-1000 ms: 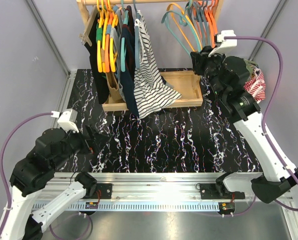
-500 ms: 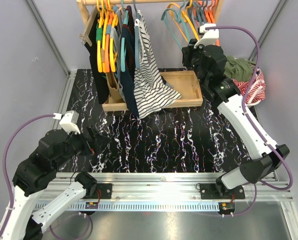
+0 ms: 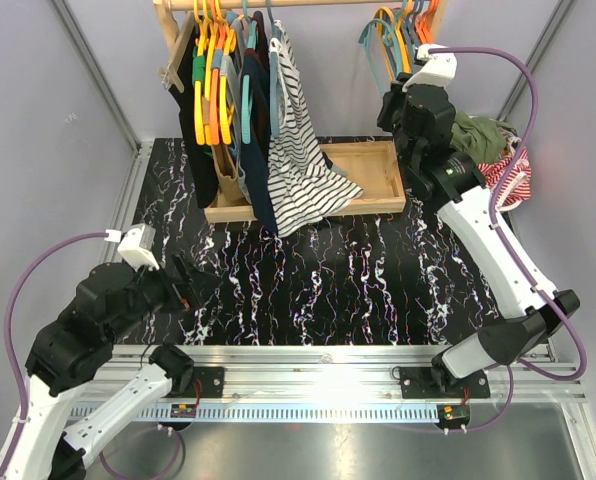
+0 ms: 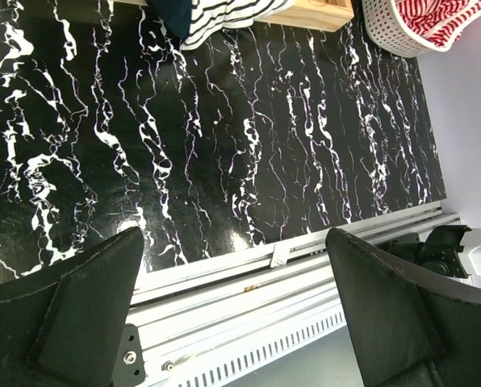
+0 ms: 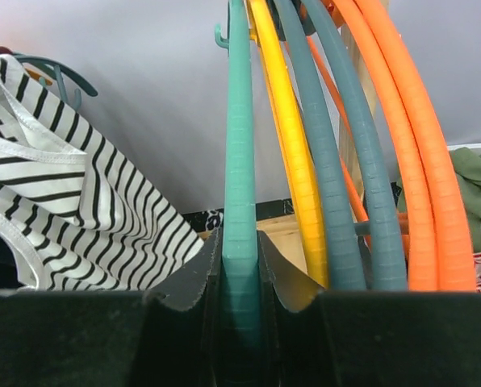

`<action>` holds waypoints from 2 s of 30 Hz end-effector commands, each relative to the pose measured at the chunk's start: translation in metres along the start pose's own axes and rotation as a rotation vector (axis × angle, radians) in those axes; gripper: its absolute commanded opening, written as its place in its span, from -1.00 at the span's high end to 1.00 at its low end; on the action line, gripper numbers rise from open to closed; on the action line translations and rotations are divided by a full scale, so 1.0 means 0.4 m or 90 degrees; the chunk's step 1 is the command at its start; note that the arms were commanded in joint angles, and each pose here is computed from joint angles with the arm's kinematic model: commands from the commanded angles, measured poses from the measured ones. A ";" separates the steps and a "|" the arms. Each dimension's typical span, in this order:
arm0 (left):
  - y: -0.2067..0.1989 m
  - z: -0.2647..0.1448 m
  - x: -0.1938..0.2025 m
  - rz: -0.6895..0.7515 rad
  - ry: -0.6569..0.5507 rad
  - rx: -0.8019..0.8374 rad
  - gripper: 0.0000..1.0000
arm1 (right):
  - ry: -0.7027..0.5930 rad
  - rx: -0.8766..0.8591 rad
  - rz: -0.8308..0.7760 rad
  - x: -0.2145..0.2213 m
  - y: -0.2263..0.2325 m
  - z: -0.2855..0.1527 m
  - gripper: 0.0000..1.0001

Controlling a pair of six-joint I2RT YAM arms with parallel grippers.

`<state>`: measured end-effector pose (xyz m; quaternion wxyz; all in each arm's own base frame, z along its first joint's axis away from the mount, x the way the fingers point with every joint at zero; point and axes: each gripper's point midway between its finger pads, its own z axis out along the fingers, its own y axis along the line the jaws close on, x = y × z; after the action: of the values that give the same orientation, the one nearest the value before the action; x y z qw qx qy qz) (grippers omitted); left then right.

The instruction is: Remove the tank top from the hanger

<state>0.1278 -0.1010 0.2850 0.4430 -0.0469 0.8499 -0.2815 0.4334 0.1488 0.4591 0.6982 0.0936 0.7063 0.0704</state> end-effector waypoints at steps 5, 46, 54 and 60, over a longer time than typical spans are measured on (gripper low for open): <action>-0.037 0.000 -0.030 -0.007 -0.028 0.041 -0.98 | 0.039 -0.113 0.019 -0.047 0.047 -0.094 -0.15; -0.023 -0.076 -0.044 0.015 -0.061 0.044 -0.98 | 0.031 -0.156 0.058 0.025 0.500 -0.067 -0.68; -0.004 -0.088 -0.039 0.018 -0.071 0.032 -0.98 | 0.037 -0.121 0.010 0.069 0.486 -0.034 0.41; -0.016 -0.086 -0.049 0.030 -0.075 0.042 -0.98 | -0.004 -0.113 -0.007 -0.001 0.442 -0.039 1.00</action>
<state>0.1083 -0.0867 0.3003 0.4723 -0.0351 0.8308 -0.2923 0.4306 0.3564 0.4462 0.6616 -0.0086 0.7389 0.1277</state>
